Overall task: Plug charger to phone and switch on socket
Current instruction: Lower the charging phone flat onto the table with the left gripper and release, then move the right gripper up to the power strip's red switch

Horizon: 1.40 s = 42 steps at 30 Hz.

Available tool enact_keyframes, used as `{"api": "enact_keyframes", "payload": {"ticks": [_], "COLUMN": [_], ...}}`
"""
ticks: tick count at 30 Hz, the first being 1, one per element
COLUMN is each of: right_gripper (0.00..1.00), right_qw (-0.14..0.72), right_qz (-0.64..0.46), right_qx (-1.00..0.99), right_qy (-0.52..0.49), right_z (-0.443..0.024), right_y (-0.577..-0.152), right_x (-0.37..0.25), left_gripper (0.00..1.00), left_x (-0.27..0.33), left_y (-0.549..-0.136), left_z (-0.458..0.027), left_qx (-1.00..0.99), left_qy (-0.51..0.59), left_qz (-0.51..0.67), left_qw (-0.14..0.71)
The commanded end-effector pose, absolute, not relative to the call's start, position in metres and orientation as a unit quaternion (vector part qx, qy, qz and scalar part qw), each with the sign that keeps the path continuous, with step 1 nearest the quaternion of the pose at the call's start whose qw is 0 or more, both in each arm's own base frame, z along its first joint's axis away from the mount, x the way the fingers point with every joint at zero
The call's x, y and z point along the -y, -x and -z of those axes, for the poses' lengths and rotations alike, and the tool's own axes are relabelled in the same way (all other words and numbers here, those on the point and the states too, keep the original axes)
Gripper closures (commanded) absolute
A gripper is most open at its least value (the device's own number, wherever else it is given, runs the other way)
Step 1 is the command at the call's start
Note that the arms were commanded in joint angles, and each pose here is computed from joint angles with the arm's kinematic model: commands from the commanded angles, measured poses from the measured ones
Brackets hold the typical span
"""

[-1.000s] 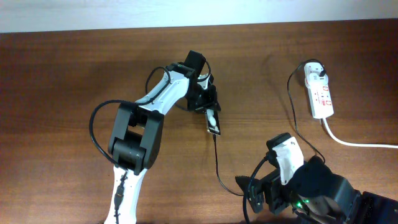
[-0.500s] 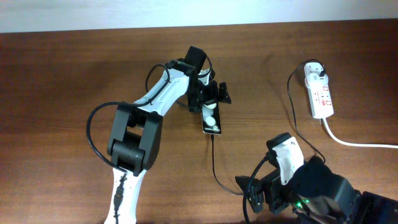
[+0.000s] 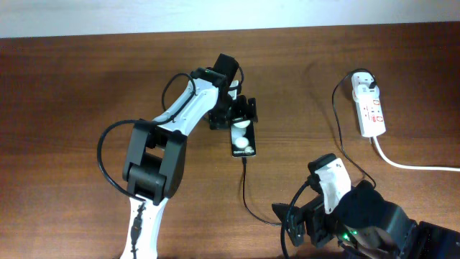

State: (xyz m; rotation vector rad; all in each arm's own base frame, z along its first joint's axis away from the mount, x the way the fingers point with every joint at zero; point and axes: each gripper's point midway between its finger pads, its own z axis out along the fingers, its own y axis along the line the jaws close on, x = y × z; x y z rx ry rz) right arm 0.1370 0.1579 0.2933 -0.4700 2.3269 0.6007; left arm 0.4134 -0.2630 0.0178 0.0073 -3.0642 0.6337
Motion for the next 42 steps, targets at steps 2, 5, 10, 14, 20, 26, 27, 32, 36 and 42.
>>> {"api": "enact_keyframes", "payload": {"ticks": [2, 5, 10, 14, 20, 26, 27, 32, 36, 42], "right_gripper": [0.01, 0.01, 0.01, 0.01, 0.01, 0.01, 0.01, 0.01, 0.01, 0.01], "right_qw": [0.348, 0.348, 0.348, 0.347, 0.347, 0.348, 0.348, 0.310, 0.311, 0.328], "right_qz": [-0.228, -0.228, -0.228, -0.228, -0.228, -0.228, -0.228, -0.269, -0.272, -0.287], "right_qx": [-0.893, -0.893, -0.893, -0.893, -0.893, -0.893, -0.893, -0.891, -0.890, -0.880], "right_qy": [0.174, 0.174, 0.174, 0.175, 0.175, 0.174, 0.174, 0.194, 0.194, 0.192], "right_z": [-0.297, -0.297, -0.297, -0.297, -0.297, -0.297, -0.297, -0.295, -0.296, -0.306], "right_y": [-0.140, -0.140, -0.140, -0.140, -0.140, -0.140, -0.140, -0.124, -0.124, -0.129], "right_x": [-0.156, -0.156, -0.156, -0.156, -0.156, -0.156, -0.156, -0.168, -0.170, -0.177], "left_gripper": [0.01, 0.01, 0.01, 0.01, 0.01, 0.01, 0.01, 0.01, 0.01, 0.01], "left_x": [0.229, 0.220, 0.163, 0.119, 0.060, 0.036, 0.036, 0.032, 0.028, 0.001], "left_y": [-0.410, -0.408, -0.419, -0.399, -0.305, -0.241, -0.239, -0.228, -0.218, -0.182], "left_z": [0.013, 0.011, -0.055, -0.168, -0.273, -0.312, -0.315, -0.327, -0.337, -0.365], "left_qx": [0.994, 0.994, 0.998, 0.989, 0.978, 0.973, 0.972, 0.966, 0.961, 0.934], "left_qy": [-0.013, -0.019, -0.037, -0.050, -0.061, -0.065, -0.066, -0.070, -0.073, -0.118], "left_qz": [-0.108, -0.103, -0.044, 0.016, 0.070, 0.062, 0.060, 0.048, 0.039, 0.019], "left_qw": [0.009, 0.017, -0.038, -0.140, -0.188, -0.214, -0.218, -0.244, -0.266, -0.336]}}
